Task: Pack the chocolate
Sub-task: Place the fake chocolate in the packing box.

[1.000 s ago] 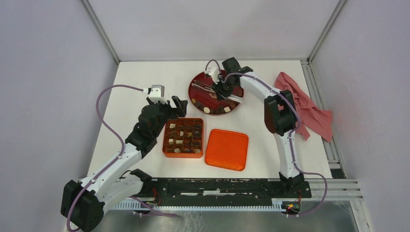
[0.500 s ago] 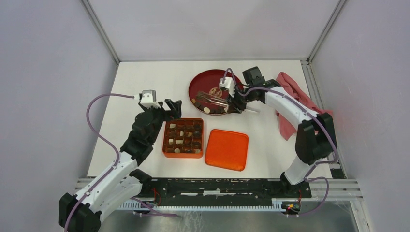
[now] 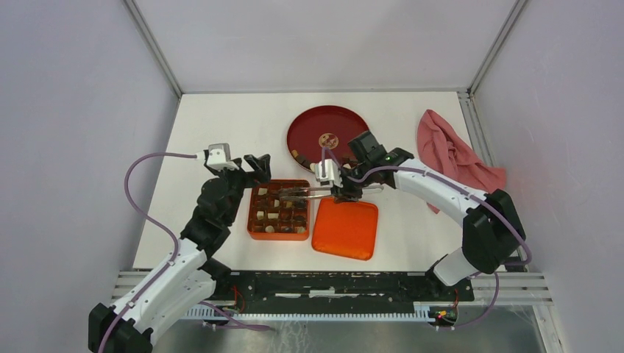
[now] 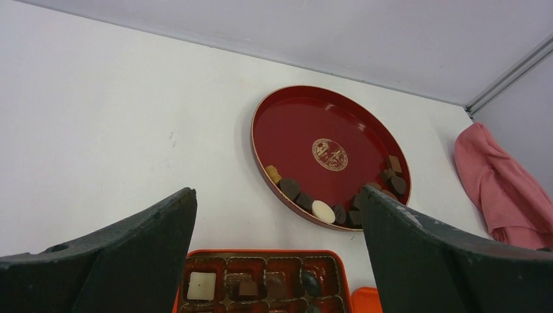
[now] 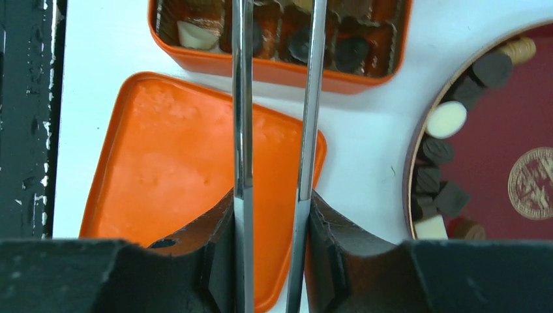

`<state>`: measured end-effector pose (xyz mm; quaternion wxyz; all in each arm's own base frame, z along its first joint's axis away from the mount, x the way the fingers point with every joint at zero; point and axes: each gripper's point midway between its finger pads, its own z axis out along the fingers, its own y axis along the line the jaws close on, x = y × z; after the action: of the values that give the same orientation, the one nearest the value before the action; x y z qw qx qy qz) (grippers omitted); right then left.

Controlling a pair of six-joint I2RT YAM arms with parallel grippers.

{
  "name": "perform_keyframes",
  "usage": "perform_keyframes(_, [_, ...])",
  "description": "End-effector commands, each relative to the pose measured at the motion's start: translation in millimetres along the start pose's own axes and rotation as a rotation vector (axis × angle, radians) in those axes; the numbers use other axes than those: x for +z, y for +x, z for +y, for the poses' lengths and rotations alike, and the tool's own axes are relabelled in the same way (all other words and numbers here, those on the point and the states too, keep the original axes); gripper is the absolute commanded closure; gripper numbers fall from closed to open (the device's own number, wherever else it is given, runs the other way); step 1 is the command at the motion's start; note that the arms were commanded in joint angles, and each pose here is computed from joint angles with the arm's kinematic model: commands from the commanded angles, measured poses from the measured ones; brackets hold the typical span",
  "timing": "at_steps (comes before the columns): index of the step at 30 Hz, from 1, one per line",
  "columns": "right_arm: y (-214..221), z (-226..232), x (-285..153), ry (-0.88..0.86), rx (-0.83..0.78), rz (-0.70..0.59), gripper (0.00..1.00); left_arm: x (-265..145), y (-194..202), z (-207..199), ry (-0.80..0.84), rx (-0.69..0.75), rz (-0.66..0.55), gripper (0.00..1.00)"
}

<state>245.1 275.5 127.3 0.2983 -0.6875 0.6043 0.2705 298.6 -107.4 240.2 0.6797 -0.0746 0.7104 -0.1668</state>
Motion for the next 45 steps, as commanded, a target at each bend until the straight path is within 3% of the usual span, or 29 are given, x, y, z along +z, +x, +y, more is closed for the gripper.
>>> perform_keyframes(1, [-27.0, -4.0, 15.0, 0.038, -0.13, 0.024, 1.0, -1.6, -15.7, 1.3, -0.019, -0.069, -0.071, 0.01])
perform_keyframes(10, [-51.3, 4.0, 60.1, 0.009, -0.16, 0.111, 0.97, -0.8, -15.1, 2.0, -0.026, -0.069, -0.067, 0.02])
perform_keyframes(19, [-51.2, 16.7, 84.9, -0.054, -0.177, 0.157, 0.85, -1.4, -14.8, 2.2, -0.025, -0.07, -0.069, 0.02])
perform_keyframes(45, [-49.1, 26.4, 105.5, -0.114, -0.155, 0.168, 0.55, -1.4, -14.7, 2.4, -0.025, -0.071, -0.069, 0.02])
